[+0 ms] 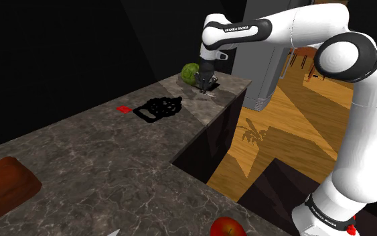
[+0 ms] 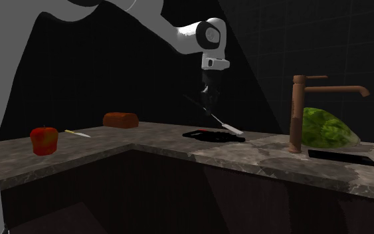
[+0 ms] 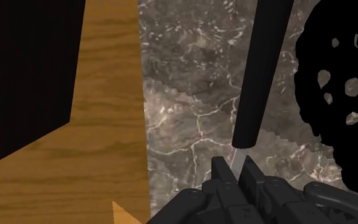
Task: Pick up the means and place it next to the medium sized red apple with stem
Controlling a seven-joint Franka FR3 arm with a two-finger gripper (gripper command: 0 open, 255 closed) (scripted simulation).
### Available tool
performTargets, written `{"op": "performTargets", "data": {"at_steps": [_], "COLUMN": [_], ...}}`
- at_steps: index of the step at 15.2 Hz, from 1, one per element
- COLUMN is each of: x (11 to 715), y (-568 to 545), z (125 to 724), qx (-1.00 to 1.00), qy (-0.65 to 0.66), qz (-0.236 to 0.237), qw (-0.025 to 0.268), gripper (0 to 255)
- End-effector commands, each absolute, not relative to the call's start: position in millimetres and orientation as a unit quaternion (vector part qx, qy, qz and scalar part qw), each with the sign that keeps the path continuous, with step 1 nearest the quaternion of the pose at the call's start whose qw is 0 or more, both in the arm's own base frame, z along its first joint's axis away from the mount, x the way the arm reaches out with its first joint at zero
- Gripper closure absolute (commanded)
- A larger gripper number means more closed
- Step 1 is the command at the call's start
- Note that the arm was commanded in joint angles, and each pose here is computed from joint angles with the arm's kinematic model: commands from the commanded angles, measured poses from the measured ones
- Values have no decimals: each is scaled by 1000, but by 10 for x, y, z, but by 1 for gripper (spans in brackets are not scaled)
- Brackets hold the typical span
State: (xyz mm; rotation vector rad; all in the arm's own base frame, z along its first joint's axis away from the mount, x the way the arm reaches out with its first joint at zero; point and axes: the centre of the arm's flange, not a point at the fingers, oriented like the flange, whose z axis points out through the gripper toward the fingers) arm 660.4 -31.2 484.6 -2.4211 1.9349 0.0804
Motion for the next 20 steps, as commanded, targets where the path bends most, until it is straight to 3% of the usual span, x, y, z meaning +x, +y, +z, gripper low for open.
{"op": "performTargets", "data": {"at_steps": [1, 7, 20], "x": [6606, 6605, 5545], "y": [-314, -314, 1035], "z": [4969, 5252, 5253], "qx": [-781, -781, -781], "qy": [624, 624, 624], "qz": [26, 26, 26], "qw": [21, 21, 21], "gripper": [255, 255, 255]}}
